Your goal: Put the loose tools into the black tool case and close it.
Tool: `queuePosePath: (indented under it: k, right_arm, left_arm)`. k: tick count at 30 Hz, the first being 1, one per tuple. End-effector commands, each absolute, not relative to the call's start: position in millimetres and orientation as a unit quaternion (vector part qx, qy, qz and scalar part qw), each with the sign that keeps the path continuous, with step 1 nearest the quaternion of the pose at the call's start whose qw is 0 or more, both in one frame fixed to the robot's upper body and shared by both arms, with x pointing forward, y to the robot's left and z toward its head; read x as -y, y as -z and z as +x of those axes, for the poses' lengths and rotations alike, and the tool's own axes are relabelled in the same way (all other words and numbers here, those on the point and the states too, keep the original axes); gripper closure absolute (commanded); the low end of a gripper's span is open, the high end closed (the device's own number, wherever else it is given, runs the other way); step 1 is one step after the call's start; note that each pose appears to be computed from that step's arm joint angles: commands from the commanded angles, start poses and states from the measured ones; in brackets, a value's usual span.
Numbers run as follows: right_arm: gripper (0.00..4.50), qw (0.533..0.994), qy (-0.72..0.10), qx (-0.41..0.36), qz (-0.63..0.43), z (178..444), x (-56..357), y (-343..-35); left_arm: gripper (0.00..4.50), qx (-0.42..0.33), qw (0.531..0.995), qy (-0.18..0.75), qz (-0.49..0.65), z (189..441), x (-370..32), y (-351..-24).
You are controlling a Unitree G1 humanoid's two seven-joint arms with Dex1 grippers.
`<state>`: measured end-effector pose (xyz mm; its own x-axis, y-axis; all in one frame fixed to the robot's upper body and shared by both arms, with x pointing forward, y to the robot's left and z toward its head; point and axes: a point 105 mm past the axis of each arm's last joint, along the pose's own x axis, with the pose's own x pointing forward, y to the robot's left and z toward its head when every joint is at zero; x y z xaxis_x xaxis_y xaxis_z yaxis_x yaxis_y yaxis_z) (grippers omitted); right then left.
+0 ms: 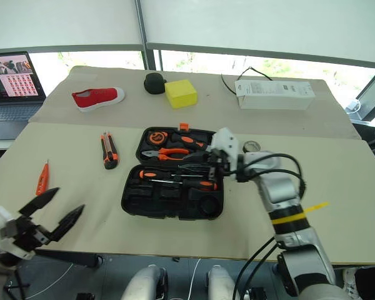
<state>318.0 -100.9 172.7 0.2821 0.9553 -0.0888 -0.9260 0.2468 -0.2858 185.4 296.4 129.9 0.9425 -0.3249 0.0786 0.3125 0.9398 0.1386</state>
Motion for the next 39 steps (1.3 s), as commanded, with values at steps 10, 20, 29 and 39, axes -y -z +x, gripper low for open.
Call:
queuePosePath:
  k: [10, 20, 29, 39]
  right_arm:
    - [0.03, 0.809, -0.562, 0.127, -0.115, 262.3, 167.9, -158.9]
    - [0.03, 0.754, -0.622, 0.169, -0.128, 252.3, 136.1, -200.2]
    - [0.03, 0.737, -0.641, 0.166, -0.133, 261.0, 120.7, -200.5]
    - [0.00, 0.744, -0.633, 0.166, -0.135, 266.7, 121.0, -199.7]
  left_arm:
    - [0.00, -0.048, 0.986, -0.149, -0.063, 133.0, -392.6, -102.0]
    - [0.00, -0.150, 0.978, -0.123, -0.079, 213.8, -380.5, -131.9]
    - [0.00, -0.208, 0.959, -0.180, -0.074, 288.3, -388.2, -132.4]
    - [1.53, -0.291, 0.943, -0.159, -0.023, 302.3, -381.1, -103.1]
